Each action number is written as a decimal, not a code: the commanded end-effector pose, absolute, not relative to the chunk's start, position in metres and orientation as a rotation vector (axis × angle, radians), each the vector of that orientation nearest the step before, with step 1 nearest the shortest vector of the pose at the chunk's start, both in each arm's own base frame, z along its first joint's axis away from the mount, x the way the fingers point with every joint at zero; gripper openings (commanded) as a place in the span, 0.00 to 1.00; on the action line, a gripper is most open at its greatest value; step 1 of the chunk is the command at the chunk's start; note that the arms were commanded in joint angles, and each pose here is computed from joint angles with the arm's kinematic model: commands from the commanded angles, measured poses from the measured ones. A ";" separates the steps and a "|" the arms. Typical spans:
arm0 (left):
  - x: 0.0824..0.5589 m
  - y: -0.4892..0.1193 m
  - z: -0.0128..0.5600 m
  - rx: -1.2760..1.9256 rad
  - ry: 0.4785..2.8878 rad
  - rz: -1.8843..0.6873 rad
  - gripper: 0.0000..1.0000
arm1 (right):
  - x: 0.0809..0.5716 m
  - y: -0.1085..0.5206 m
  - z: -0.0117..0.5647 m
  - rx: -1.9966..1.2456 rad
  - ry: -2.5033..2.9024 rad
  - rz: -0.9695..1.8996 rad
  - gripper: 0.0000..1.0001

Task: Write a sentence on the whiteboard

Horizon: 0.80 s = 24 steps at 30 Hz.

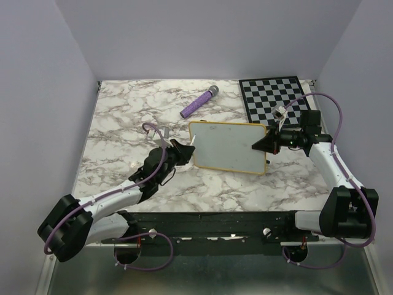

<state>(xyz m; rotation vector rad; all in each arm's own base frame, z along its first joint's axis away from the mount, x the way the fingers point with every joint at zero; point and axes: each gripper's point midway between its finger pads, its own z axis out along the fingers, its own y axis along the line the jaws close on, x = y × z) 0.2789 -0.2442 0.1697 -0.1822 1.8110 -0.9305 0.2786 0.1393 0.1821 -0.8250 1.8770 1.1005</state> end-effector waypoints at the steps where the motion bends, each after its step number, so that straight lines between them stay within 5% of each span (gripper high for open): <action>1: 0.292 -0.244 0.185 -0.170 1.765 -0.905 0.00 | 0.280 0.137 0.177 -0.829 1.890 1.083 0.01; 24: 0.302 -0.248 0.174 -0.108 1.820 -0.886 0.00 | 0.280 0.137 0.175 -0.826 1.898 1.087 0.01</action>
